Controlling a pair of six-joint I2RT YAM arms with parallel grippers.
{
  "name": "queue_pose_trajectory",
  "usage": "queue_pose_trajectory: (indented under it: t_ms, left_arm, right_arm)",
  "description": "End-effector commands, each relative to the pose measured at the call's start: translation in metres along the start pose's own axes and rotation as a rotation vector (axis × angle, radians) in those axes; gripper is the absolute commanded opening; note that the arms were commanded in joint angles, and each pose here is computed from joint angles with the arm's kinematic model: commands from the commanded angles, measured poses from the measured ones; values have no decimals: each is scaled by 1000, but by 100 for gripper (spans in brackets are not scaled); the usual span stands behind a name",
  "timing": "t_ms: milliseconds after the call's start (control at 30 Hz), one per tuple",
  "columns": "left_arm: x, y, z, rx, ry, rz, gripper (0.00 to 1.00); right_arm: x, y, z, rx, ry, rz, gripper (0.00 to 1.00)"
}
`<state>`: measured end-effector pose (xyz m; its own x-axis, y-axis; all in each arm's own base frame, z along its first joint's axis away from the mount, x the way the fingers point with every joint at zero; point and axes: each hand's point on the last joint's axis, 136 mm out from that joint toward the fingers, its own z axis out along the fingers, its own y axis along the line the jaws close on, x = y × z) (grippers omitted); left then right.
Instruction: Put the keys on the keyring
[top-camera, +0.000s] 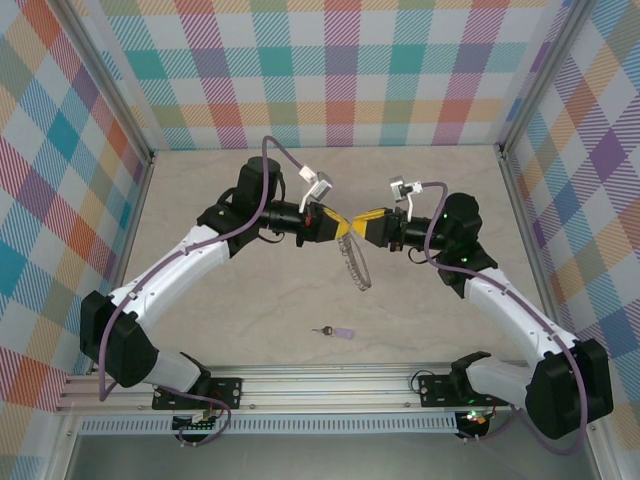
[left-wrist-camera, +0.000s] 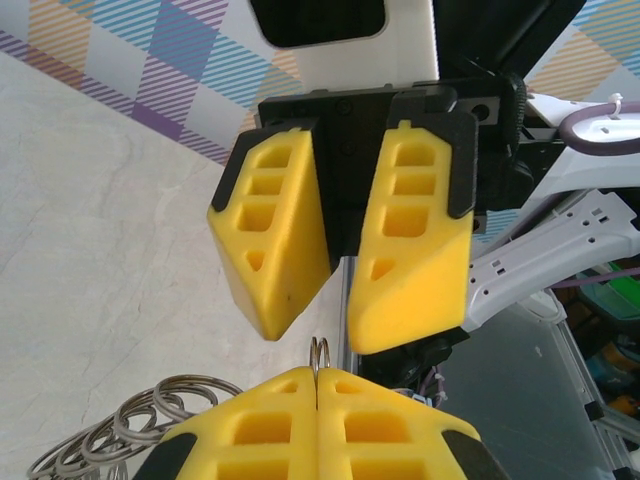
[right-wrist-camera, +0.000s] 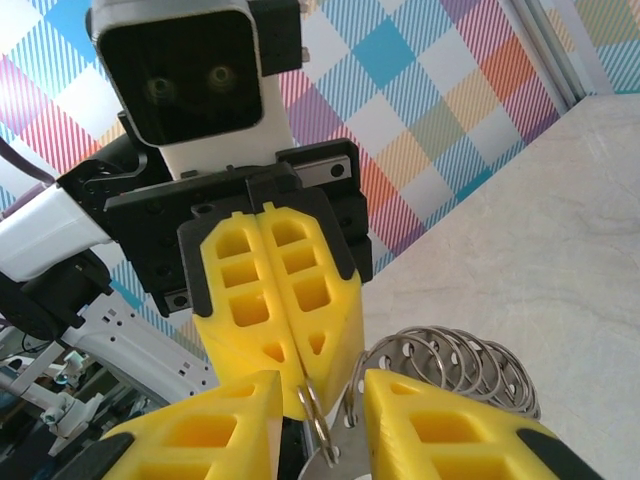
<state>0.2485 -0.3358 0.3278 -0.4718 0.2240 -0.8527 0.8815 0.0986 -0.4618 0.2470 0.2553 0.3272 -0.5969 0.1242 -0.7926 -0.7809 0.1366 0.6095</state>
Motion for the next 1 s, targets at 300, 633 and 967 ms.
queue_pose_trajectory:
  t_ms: [300,633,967]
  left_arm:
    - [-17,-18,-3,48,-25,68,0]
    - [-35,8,-37,-175,-242,-35,39]
    - [-38,2,-42,-92,-406,-144,39]
  right_arm:
    - [-3,17,2,-56,12,-51,0]
    - [-15,9,-4,19,-92,-88,0]
    - [-37,18,-9,-15,-259,-98,0]
